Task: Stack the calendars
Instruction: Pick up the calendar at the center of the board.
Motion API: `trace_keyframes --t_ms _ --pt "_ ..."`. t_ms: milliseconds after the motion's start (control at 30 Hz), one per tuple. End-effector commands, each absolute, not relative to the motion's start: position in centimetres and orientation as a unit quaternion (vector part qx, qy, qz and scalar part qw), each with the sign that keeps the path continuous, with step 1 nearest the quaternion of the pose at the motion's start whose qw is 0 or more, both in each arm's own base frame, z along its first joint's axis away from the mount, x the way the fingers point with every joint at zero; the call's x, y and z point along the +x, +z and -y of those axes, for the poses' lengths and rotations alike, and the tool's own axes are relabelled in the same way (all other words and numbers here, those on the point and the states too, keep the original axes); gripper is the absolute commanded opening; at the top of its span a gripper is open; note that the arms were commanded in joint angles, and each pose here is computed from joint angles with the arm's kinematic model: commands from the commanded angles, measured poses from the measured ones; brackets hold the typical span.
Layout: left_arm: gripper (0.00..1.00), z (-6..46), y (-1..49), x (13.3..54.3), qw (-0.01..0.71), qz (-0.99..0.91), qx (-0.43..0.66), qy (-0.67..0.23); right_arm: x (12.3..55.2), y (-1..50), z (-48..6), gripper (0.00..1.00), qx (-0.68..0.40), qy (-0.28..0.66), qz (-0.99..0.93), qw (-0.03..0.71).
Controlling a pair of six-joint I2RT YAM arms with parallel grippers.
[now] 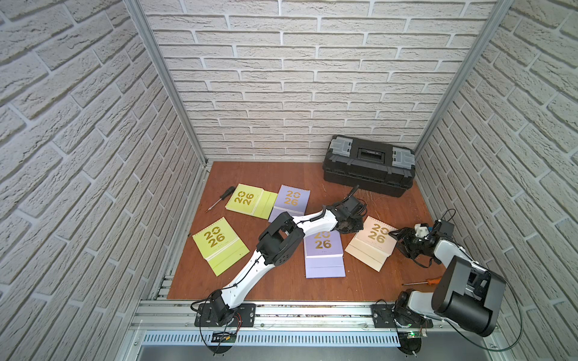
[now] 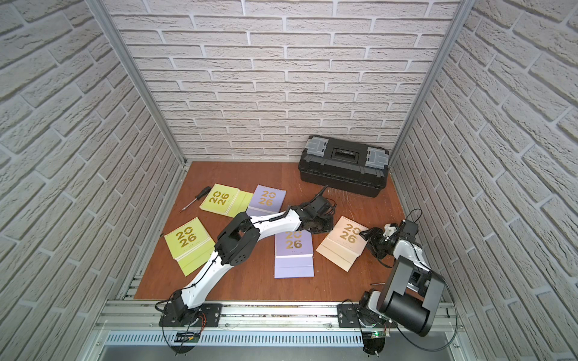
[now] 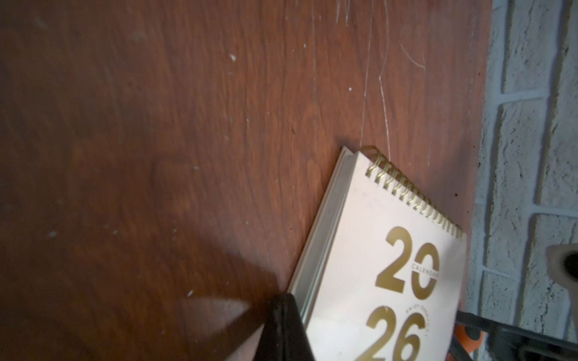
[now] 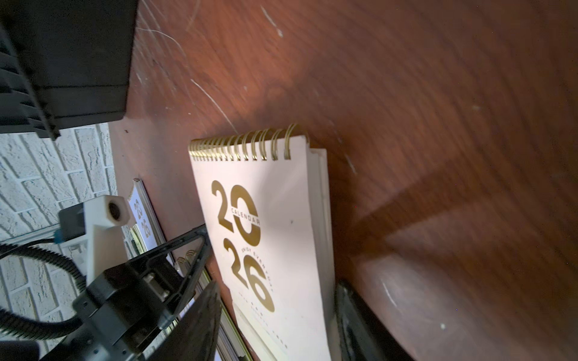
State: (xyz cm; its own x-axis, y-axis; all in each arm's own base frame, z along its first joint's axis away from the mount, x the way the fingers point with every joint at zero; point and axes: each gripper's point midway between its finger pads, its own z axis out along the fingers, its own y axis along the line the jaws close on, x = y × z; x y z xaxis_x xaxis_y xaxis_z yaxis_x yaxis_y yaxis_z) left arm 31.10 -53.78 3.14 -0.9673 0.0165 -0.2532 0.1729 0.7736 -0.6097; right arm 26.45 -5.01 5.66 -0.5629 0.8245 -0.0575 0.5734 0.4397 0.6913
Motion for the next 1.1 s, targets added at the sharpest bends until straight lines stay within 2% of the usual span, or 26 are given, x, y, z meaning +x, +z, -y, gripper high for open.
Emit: trace_keyframes --t_ms 0,233,800,1067 --pt "0.00 55.2 1.9 29.3 0.093 -0.932 0.068 -0.344 27.9 8.7 3.5 0.59 0.391 0.377 -0.810 0.221" --pt "0.00 54.9 2.2 29.3 0.097 -0.932 0.069 -0.342 28.1 9.2 3.5 0.57 0.387 0.384 -0.807 0.227" --pt "0.00 54.6 2.1 29.5 0.098 -0.932 0.065 -0.344 30.0 11.1 1.2 0.49 0.354 0.469 -0.773 0.238" --pt "0.00 54.0 2.4 29.8 0.103 -0.932 0.060 -0.344 29.1 10.1 2.3 0.40 0.369 0.403 -0.804 0.234"
